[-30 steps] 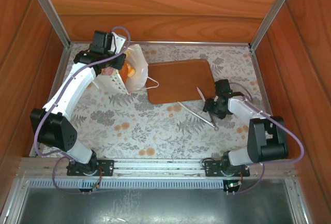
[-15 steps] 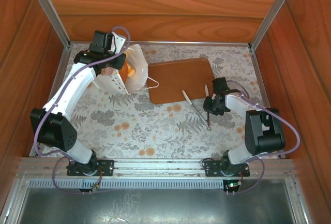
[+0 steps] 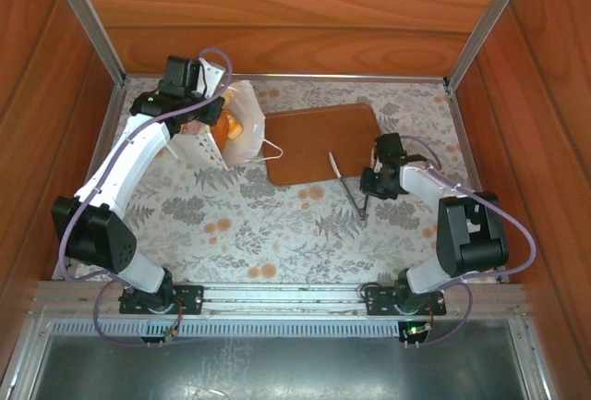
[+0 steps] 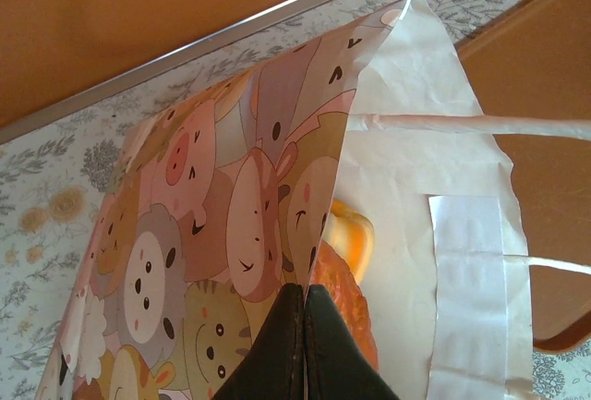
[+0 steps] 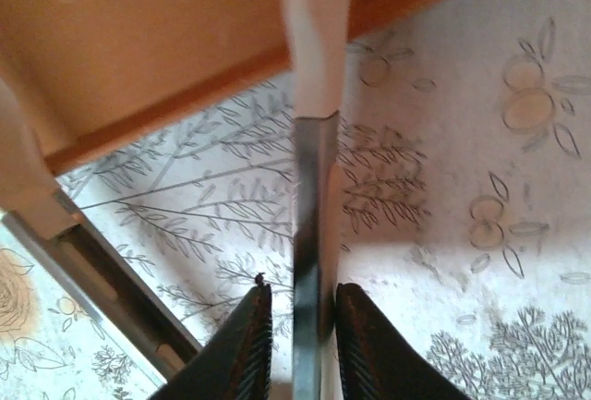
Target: Take the fake bread out of the paper bag
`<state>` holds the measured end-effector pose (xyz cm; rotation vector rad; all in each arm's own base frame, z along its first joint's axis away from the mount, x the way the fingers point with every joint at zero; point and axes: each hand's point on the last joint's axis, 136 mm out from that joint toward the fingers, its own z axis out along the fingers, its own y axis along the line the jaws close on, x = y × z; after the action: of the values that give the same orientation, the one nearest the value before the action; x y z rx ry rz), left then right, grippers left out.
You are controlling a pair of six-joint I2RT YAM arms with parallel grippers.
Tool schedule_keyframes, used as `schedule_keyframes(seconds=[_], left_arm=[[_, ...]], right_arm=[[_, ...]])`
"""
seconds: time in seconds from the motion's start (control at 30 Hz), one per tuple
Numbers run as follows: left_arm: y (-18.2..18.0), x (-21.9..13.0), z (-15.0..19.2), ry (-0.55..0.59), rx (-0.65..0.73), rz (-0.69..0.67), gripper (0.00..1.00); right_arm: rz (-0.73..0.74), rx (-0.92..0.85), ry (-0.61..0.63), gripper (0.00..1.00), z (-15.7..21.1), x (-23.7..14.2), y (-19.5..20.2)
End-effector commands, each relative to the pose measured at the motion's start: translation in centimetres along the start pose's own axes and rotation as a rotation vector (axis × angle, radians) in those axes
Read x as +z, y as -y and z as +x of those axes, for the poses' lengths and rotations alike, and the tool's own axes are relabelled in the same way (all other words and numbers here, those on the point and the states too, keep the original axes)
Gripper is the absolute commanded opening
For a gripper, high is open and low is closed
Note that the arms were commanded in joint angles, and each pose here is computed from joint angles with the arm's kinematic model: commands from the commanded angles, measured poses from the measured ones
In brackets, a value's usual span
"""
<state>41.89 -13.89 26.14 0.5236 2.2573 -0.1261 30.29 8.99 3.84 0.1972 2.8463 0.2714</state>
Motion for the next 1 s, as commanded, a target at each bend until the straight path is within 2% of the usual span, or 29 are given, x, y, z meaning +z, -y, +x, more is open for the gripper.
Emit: schedule_keyframes(seconds=[0.0, 0.17, 0.23, 0.3, 0.53, 0.6, 0.73, 0.97], left_arm=[[0.4, -1.7, -1.7, 0.079, 0.001, 0.012, 0.0], [0.4, -1.9, -1.8, 0.084, 0.002, 0.012, 0.0], [0.4, -1.9, -1.7, 0.084, 0.002, 0.013, 0.0], [0.4, -1.9, -1.6, 0.081, 0.002, 0.014, 0.0], [0.3, -1.7, -1.3, 0.071, 0.005, 0.002, 0.0], [0.3, -1.6, -1.4, 0.073, 0.004, 0.005, 0.0], [0.4, -1.6, -1.5, 0.074, 0.0, 0.012, 0.0], [0.5, -1.7, -1.5, 0.077, -0.003, 0.016, 0.0]], right_arm=[[0.0, -0.034, -0.005, 0.34, -0.3, 0.2, -0.6], [-0.017, -0.038, 0.017, 0.48, -0.4, -0.7, -1.1], [-0.02, -0.04, 0.021, 0.56, -0.1, -1.2, -1.0], [-0.023, -0.038, 0.027, 0.69, 0.4, -1.7, -0.8], [-0.053, -0.046, 0.027, 0.9, 2.7, -2.3, -1.4], [-0.048, -0.041, 0.016, 0.99, 3.3, -1.9, -1.4], [-0.033, -0.035, -0.02, 1.0, 4.4, -0.9, -1.7], [0.05, -0.067, -0.036, 1.0, 4.0, 0.5, -2.1]])
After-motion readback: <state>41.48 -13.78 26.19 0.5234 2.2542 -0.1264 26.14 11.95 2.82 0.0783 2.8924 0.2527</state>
